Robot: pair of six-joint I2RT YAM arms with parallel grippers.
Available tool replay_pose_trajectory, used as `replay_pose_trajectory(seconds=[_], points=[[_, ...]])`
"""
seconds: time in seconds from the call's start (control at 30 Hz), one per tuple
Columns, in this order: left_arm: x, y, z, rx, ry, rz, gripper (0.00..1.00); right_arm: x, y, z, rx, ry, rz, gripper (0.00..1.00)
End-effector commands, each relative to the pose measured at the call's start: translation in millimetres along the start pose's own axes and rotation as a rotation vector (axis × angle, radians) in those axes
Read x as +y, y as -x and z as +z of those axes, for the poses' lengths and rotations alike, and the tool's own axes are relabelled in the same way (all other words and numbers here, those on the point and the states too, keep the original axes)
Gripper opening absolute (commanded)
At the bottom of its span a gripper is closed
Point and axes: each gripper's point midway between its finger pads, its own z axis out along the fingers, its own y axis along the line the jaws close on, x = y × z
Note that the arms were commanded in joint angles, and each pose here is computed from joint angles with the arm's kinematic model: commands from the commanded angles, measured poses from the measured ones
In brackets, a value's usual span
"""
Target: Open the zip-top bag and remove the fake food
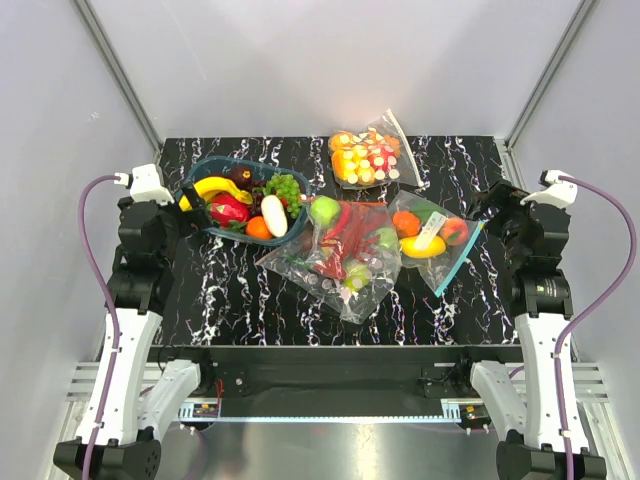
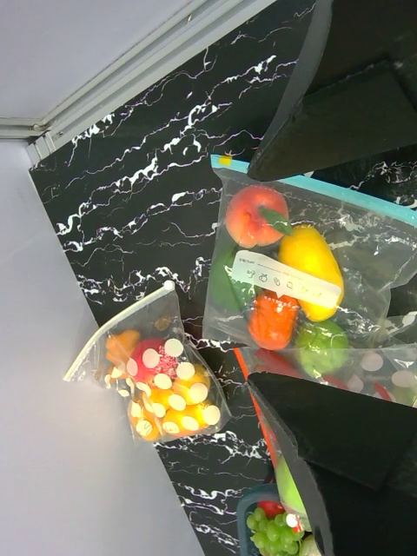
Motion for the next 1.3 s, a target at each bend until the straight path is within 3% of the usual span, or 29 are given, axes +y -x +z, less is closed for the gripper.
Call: replay_pose_trajectory(seconds=[0.0,0.3,0.77,1.27], points=[[3.3,15.1,-2.2,-0.066,0.019,-0.020,0.99,-4.0,4.3,1.0,-0.022,-0.034,0.031,1.00],[-4.0,11.2,-1.1,-0.052,-0.026,-0.004,0.99,-18.9,-39.7,17.8,0.106,-0.122,0.142,1.00],[-14.9,3.7,-3.8,-0.042,-0.104,0.041,0.99,-33.8,-164.8,28.1,0.431,-0.183,0.337,1.00],[-19.7,2.1,-4.7,-0.040,-0.131,0.055,0.99,-53.9,-220.8,31.7,0.535,-0.250,0.399,1.00]])
